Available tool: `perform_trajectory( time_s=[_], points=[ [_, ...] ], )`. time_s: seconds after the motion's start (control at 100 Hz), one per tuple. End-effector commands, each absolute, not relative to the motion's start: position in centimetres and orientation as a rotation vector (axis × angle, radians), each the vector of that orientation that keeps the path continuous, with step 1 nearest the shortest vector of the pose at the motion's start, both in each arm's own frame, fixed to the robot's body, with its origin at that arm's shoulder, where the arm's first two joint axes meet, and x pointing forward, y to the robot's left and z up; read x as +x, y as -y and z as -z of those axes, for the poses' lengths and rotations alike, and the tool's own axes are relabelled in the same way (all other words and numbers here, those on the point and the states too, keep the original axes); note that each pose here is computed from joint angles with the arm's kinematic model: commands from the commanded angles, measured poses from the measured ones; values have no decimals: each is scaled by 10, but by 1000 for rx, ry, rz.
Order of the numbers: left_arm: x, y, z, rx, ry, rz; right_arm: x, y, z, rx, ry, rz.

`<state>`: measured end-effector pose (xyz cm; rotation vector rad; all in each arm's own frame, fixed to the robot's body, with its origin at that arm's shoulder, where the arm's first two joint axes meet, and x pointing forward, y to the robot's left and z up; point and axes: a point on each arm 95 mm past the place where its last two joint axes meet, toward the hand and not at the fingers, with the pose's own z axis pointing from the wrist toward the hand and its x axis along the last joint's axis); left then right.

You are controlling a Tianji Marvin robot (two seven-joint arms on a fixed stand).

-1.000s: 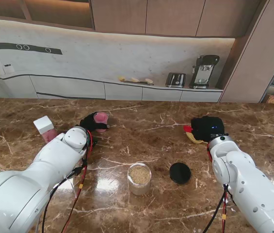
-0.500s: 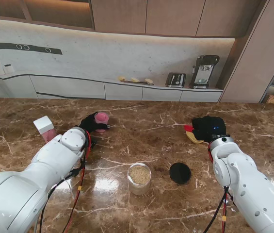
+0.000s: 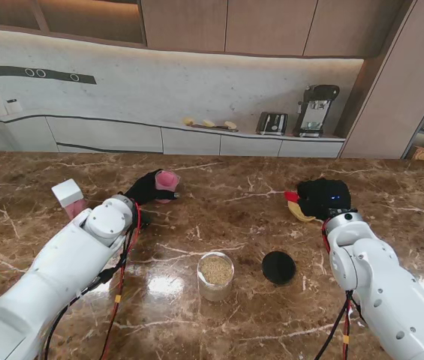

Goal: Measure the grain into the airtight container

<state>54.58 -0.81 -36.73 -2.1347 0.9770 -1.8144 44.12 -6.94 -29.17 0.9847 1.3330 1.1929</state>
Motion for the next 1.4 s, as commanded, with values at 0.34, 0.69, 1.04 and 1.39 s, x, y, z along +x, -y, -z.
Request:
perform_trajectory(
  time_s=[0.34,0.69,1.04,1.39],
  points=[
    [503,-6,359,-2082,-1124,1833,433,64,281,979,-1299,-1239],
    [463,-2,340,-1988,-1362,1875,422,60,274,968,-1276,-1271],
    [425,1,349,-1903,-1437,1935,398,44,257,956,-1322,-1274],
    [402,7,358,-1800,-1453,1992,367,13,251,962,-1473,-1224]
  ],
)
